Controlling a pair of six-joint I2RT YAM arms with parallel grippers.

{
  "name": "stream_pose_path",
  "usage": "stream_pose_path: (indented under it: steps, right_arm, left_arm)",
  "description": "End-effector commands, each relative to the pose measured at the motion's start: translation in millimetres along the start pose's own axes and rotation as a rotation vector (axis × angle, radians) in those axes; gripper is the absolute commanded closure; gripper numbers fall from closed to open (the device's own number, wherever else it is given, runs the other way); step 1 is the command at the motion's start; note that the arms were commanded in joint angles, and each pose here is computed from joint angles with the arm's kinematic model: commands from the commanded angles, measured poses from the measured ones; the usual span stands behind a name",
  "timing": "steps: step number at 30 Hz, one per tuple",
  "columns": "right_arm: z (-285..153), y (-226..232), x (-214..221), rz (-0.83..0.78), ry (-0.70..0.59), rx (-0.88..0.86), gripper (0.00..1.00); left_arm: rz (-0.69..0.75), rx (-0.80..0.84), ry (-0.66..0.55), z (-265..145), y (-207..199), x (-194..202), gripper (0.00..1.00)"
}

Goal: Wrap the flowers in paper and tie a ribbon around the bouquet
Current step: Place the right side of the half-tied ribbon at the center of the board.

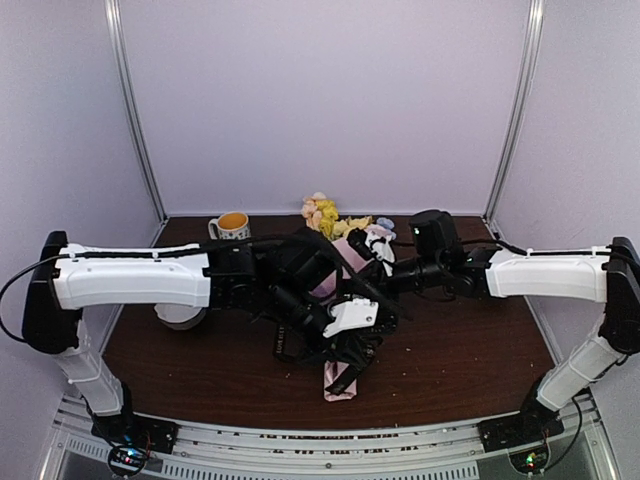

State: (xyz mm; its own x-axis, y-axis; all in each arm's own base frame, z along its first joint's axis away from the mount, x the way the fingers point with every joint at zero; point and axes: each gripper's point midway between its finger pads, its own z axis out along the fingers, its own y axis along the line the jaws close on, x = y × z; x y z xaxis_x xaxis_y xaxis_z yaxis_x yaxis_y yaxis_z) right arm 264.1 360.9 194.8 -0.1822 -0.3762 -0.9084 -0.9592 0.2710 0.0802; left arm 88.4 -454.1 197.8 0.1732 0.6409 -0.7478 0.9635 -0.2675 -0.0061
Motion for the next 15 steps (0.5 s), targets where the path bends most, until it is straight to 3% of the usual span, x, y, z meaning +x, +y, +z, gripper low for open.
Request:
stream_pose_path:
  steps: [1, 8, 14, 15]
  right_arm:
    - [-5, -10, -8, -0.008, 0.005, 0.013, 1.0]
    - [-8, -12, -6, -0.023, 0.032, 0.031, 1.0]
    - [-9, -11, -5, -0.031, 0.041, 0.029, 1.0]
    - [-9, -11, -5, -0.032, 0.042, 0.03, 1.0]
  left_arm:
    - [0.166, -0.019, -0.057, 7, 16, -39, 1.0]
    - [0.307, 0.025, -0.111, 42, 10, -81, 1.0]
    - [0.282, 0.023, -0.071, 73, 17, -65, 1.0]
    - [0.285, 0.014, -0.052, 78, 18, -61, 0.96]
